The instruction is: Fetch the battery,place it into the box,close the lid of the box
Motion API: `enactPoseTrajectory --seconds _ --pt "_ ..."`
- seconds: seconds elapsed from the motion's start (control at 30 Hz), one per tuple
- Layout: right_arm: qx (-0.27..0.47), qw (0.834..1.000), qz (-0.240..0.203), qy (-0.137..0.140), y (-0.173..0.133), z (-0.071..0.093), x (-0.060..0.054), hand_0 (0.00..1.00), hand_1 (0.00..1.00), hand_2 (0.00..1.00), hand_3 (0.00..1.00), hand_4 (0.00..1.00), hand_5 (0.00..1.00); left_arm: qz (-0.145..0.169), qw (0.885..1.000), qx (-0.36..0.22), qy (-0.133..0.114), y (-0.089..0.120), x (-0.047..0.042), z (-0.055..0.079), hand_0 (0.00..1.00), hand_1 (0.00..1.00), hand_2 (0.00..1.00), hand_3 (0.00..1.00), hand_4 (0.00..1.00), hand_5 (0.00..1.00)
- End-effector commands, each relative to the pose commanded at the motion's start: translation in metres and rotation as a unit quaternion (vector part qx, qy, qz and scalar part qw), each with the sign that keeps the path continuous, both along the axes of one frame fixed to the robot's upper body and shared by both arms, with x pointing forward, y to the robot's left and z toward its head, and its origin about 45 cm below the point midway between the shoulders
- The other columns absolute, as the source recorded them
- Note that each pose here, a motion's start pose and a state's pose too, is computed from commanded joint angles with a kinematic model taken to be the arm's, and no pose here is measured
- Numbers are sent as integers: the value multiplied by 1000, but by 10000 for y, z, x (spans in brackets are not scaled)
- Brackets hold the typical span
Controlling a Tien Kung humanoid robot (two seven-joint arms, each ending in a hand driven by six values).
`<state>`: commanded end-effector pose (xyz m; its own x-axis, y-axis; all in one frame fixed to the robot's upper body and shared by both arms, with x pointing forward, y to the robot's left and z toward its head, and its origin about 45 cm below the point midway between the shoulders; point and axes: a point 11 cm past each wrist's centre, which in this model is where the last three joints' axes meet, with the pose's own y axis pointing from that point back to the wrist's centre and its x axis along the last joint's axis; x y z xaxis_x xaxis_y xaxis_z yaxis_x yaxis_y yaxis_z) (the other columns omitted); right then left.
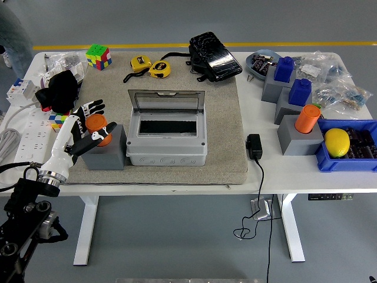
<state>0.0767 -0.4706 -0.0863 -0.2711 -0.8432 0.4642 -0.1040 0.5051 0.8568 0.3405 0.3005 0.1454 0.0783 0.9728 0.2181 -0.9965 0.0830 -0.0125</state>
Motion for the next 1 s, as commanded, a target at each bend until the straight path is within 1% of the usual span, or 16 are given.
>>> enactPoseTrajectory --seconds 0.23,0.27,0.43,0.47,0.63,0.67,0.83,0.87,1.0 --pt "-1 1000 -1 0 -8 1 -16 844 846 809 855 998 998 1 1000 7 0 -3 -10 -14 755 835 821 824 998 435" --pt "-1 1000 -2 0 -9 1 -16 845 846 809 855 998 998 2 1000 9 -1 -1 -6 -9 734 821 811 812 998 403" --pt "-1 1000 -3 -1 -11 3 -9 845 846 809 855 998 998 6 1000 15 -7 5 25 25 734 821 811 812 998 403" --pt "-1 1000 -3 -1 -10 3 -9 845 846 809 854 998 998 7 1000 16 -8 8 34 32 728 811 801 804 998 369" --pt "-1 1000 -5 -3 -10 4 -4 845 846 809 854 998 998 6 1000 23 -12 -1 67 55 728 811 801 804 998 369" --pt "-1 1000 -5 -3 -10 4 -4 844 846 809 855 998 998 6 1000 24 -12 -5 67 52 719 806 798 806 998 290" --pt "-1 1000 -5 -3 -12 5 -2 844 846 809 855 998 998 3 1000 28 -13 -35 96 60 719 806 798 806 998 290" --pt "-1 1000 -5 -3 -12 6 2 844 846 809 854 998 998 2 1000 29 -13 -41 100 62 718 805 799 812 998 250" --pt "0 1000 -7 -4 -5 1 -8 844 846 809 854 998 998 4 1000 26 -9 -35 100 34 718 805 799 812 998 250"
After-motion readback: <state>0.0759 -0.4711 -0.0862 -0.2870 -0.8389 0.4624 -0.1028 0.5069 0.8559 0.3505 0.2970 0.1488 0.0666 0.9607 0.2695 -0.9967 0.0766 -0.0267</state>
